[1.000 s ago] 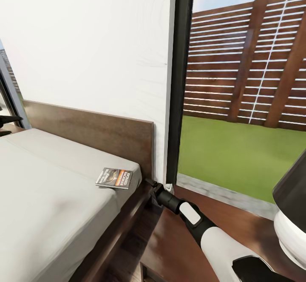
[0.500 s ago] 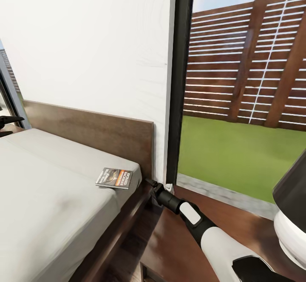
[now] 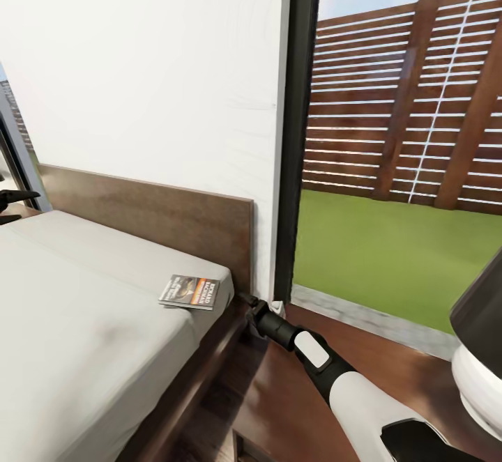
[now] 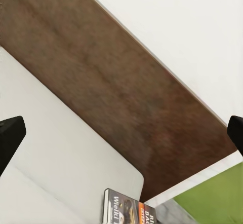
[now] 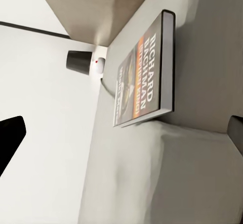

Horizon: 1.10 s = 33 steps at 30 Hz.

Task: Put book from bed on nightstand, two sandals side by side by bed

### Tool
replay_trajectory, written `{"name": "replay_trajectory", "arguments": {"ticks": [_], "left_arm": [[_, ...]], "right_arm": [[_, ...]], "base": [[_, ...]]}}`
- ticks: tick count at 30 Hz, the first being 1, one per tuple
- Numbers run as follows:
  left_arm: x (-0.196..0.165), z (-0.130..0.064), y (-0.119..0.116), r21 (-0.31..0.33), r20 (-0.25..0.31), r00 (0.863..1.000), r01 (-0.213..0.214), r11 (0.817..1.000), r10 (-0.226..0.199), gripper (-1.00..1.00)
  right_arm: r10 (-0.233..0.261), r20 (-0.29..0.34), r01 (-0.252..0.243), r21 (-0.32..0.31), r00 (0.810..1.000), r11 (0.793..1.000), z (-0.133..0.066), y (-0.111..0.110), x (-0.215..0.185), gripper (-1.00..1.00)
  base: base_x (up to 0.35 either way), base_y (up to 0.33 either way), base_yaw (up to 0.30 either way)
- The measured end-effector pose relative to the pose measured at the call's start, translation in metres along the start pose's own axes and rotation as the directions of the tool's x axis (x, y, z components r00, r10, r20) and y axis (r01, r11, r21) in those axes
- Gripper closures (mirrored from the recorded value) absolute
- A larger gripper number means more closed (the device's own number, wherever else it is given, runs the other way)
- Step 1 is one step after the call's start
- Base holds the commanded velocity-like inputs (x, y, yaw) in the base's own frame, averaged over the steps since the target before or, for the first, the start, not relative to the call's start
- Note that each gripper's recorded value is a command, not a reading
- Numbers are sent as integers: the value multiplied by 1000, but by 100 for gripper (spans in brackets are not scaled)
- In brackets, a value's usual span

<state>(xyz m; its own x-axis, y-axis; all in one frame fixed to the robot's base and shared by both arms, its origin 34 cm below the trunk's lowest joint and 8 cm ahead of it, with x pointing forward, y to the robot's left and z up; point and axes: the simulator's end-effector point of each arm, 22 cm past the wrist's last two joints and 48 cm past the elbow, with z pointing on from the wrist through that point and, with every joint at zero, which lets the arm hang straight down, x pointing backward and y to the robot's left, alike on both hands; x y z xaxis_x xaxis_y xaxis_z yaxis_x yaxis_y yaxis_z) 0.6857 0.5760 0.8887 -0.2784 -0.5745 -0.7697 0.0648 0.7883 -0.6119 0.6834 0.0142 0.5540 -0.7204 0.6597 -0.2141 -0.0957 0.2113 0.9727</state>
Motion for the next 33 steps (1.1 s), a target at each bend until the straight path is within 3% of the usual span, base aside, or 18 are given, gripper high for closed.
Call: {"name": "replay_trajectory", "arguments": {"ticks": [33], "left_arm": [[0,-1,1,-2,1,1000,-1,1000,1,-100]], "right_arm": [[1,1,-1,2,1000,1000,0,0,0,-100]], "base": [[0,36,0]]}}
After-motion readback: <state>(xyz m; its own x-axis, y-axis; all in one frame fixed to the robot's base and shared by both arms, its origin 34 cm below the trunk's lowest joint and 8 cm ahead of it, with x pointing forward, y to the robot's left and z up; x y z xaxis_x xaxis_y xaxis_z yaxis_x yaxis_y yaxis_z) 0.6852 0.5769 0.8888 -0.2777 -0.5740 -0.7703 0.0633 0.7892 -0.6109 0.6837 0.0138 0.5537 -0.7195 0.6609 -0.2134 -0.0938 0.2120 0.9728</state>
